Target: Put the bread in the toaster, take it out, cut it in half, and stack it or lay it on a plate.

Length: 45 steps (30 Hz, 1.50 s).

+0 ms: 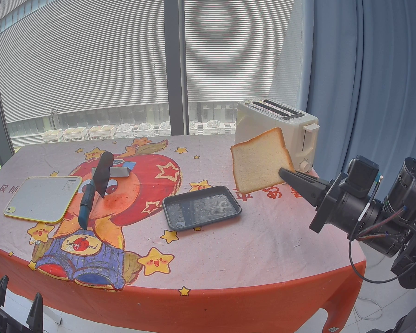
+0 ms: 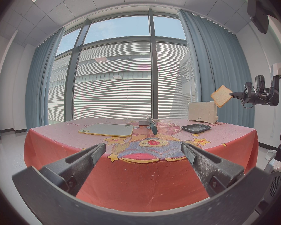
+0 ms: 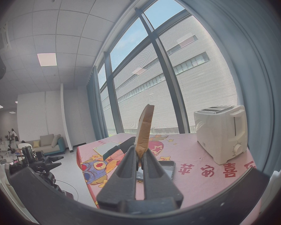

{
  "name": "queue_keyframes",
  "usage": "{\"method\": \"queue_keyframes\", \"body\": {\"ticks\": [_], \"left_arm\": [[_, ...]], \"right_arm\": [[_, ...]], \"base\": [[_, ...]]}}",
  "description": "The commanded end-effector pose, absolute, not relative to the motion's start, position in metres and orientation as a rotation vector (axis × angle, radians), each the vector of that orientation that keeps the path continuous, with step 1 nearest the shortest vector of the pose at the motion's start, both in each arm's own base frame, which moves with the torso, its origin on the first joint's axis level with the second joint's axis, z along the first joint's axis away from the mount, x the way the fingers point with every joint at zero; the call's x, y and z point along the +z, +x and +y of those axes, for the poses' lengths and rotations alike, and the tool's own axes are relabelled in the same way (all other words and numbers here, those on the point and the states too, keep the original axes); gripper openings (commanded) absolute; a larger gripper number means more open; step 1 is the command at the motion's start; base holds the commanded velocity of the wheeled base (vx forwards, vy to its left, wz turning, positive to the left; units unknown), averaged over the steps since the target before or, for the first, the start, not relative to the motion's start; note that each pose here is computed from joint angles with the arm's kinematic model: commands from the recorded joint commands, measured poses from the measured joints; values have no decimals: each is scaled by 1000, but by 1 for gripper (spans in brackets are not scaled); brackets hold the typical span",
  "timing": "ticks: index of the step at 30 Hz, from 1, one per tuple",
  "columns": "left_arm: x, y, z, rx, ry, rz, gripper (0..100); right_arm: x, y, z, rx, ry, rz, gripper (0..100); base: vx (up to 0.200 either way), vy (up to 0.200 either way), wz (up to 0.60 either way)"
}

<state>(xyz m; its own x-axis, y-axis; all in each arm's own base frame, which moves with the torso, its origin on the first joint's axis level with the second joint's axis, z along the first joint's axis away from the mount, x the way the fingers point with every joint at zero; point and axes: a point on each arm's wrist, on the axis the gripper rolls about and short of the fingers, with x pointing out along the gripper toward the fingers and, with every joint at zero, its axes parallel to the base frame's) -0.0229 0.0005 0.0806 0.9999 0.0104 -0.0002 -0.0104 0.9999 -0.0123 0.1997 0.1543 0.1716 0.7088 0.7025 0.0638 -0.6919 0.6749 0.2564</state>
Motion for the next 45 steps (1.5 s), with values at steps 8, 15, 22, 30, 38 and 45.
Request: {"method": "queue_keyframes", "body": {"ticks": [8,15,22,30,38,45], "left_arm": [[75,-22,1,11,-12,6,100],[75,-22,1,11,-12,6,100],[75,-22,1,11,-12,6,100],[75,-22,1,11,-12,6,100],[75,-22,1,11,-14,6,100],[75,-22,1,11,-14,6,100]], "right_arm": [[171,210,139,720,200,7,0],[164,210,135,707,122,9,0],[161,211,131,688,57,-2,0],[153,213,116,706,-45,0,0],[155,214,111,701,-45,-8,0],[160,218,106,677,-35,-49,0]], "base": [[0,0,0],[0,0,0],[0,0,0],[0,0,0],[0,0,0],[0,0,0]]}}
